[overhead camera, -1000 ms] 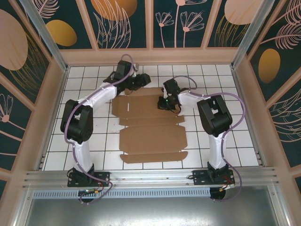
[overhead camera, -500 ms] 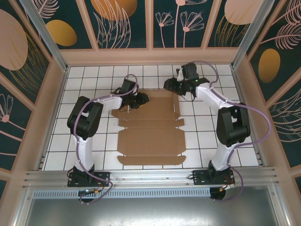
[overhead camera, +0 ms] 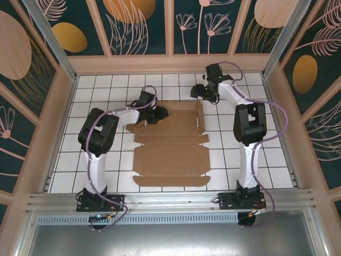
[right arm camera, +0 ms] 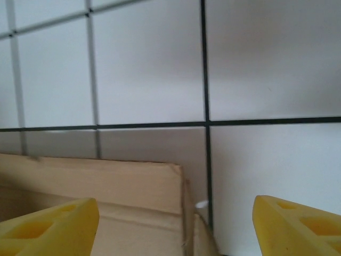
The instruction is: Fold the paper box
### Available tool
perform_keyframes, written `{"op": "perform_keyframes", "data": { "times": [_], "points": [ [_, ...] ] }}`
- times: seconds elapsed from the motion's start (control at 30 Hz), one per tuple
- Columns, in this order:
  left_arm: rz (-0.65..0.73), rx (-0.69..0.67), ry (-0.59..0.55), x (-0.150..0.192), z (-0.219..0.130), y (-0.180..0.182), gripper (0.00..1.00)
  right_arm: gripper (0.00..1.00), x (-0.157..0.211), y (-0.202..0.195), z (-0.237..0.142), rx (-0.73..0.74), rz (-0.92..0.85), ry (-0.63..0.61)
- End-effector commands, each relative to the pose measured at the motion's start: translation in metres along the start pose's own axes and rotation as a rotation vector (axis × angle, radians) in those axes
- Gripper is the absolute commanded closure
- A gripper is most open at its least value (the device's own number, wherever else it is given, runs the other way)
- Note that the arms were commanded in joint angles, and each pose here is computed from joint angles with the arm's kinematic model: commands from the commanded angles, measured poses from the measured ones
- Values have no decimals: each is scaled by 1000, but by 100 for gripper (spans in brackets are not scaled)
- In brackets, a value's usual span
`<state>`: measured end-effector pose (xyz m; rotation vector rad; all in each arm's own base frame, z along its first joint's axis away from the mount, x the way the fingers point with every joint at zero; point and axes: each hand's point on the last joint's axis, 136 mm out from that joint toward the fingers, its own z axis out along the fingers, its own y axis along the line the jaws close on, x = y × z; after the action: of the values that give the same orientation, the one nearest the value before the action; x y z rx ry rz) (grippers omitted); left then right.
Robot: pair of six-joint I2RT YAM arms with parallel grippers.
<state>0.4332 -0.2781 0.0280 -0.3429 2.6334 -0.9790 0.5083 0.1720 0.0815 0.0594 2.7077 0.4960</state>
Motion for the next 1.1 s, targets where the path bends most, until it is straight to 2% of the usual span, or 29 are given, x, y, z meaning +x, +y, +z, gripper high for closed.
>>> {"op": "perform_keyframes", "data": {
  "times": [0.0, 0.1, 0.43, 0.67, 0.8, 0.9, 0.97, 1.07],
  "points": [
    [-7, -62, 26, 9, 14, 23, 63, 23, 12, 10, 0, -55, -11, 76],
    [-1, -64, 24, 8, 13, 23, 63, 26, 20, 22, 4, -131, 0, 107],
    [21, -83, 30, 6, 15, 24, 63, 43, 31, 55, 16, -243, -11, 153],
    [14, -68, 20, 2, 13, 18, 63, 43, 35, 39, 52, -176, 17, 195],
    [7, -61, 19, 3, 13, 17, 63, 43, 34, 44, 61, -203, 16, 205],
    [0, -57, 17, 3, 12, 16, 63, 43, 16, 50, 43, -183, -16, 146],
    [-15, -56, 3, 1, 10, 16, 64, 42, -4, 50, 14, -132, -38, 61],
    [-56, -55, -26, -4, 7, 20, 64, 34, -26, 40, -36, -25, -37, -84]
  ]
}}
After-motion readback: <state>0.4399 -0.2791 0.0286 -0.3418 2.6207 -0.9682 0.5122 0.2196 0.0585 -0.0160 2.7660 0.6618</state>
